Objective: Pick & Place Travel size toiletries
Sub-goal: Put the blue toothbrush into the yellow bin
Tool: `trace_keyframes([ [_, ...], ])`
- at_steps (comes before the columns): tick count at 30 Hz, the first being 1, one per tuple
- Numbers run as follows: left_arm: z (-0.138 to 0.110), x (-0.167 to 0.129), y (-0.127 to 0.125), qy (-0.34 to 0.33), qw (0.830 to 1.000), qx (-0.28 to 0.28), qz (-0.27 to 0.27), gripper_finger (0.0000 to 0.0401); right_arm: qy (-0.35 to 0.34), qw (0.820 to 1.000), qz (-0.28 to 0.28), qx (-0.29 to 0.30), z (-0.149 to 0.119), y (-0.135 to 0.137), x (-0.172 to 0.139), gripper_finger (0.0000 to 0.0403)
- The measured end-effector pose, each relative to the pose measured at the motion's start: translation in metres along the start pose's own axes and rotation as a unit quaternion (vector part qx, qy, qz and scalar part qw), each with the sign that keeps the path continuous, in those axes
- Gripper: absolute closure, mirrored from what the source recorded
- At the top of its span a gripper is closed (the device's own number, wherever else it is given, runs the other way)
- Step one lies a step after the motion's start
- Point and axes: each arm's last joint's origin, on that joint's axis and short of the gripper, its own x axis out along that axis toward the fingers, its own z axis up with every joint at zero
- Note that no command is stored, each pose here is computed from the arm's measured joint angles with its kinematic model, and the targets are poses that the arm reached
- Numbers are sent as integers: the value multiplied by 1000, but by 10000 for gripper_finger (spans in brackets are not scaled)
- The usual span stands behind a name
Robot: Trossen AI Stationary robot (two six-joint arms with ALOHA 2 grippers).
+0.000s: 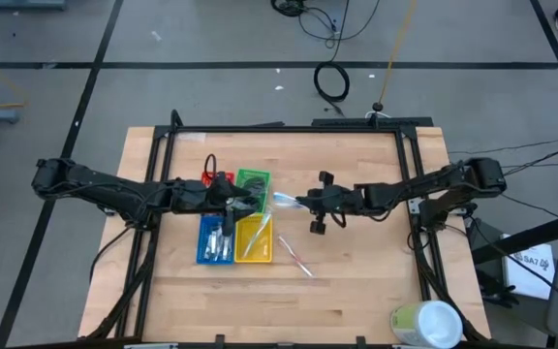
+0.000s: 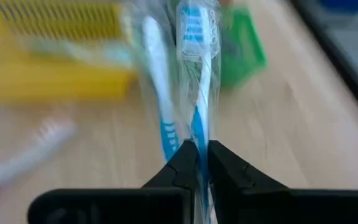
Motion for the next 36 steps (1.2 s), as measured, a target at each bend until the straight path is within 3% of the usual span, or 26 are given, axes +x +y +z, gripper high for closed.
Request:
trace_keyframes([
  [5, 0, 0, 0, 1, 1000, 0, 0, 121, 100, 994, 8, 38, -31, -1, 13, 388],
  [11, 0, 0, 0, 1, 1000, 0, 0, 121, 131, 989, 5, 75, -63, 1, 15, 378],
  [22, 0, 0, 0, -1, 1000, -4, 0, 121, 74, 990, 5, 117, -84, -1, 15, 293],
  [29, 0, 0, 0, 0, 1000, -4, 0, 121, 61, 986, -91, 123, -83, -22, 18, 218],
  [34, 0, 0, 0, 0, 1000, -6, 0, 121, 51, 979, -153, 124, -82, -37, 19, 190],
  [36, 0, 0, 0, 0, 1000, -6, 0, 121, 47, 979, -152, 130, -81, -40, 20, 184],
])
